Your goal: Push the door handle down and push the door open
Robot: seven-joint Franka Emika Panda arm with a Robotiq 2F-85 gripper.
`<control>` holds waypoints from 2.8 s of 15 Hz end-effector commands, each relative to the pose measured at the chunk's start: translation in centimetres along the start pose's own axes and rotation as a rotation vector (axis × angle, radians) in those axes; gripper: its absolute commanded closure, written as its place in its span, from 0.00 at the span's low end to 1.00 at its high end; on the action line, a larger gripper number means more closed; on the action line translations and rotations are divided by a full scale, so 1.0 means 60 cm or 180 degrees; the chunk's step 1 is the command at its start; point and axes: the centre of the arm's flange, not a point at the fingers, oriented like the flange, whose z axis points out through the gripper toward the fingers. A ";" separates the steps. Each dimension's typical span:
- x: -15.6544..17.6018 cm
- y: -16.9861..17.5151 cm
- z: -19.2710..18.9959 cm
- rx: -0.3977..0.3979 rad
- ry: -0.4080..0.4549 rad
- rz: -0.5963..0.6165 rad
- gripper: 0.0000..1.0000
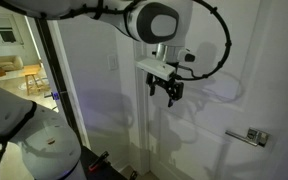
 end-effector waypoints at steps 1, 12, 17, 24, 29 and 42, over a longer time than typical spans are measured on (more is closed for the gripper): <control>0.046 0.050 0.035 -0.0185 0.0355 0.0531 0.00; 0.180 0.140 0.141 -0.0893 0.0958 0.1945 0.00; 0.238 0.202 0.179 -0.1020 0.0964 0.2386 0.00; 0.296 0.279 0.220 -0.1081 0.1119 0.2694 0.00; 0.327 0.321 0.243 -0.0999 0.1274 0.2886 0.00; 0.329 0.394 0.317 -0.0970 0.1265 0.3300 0.34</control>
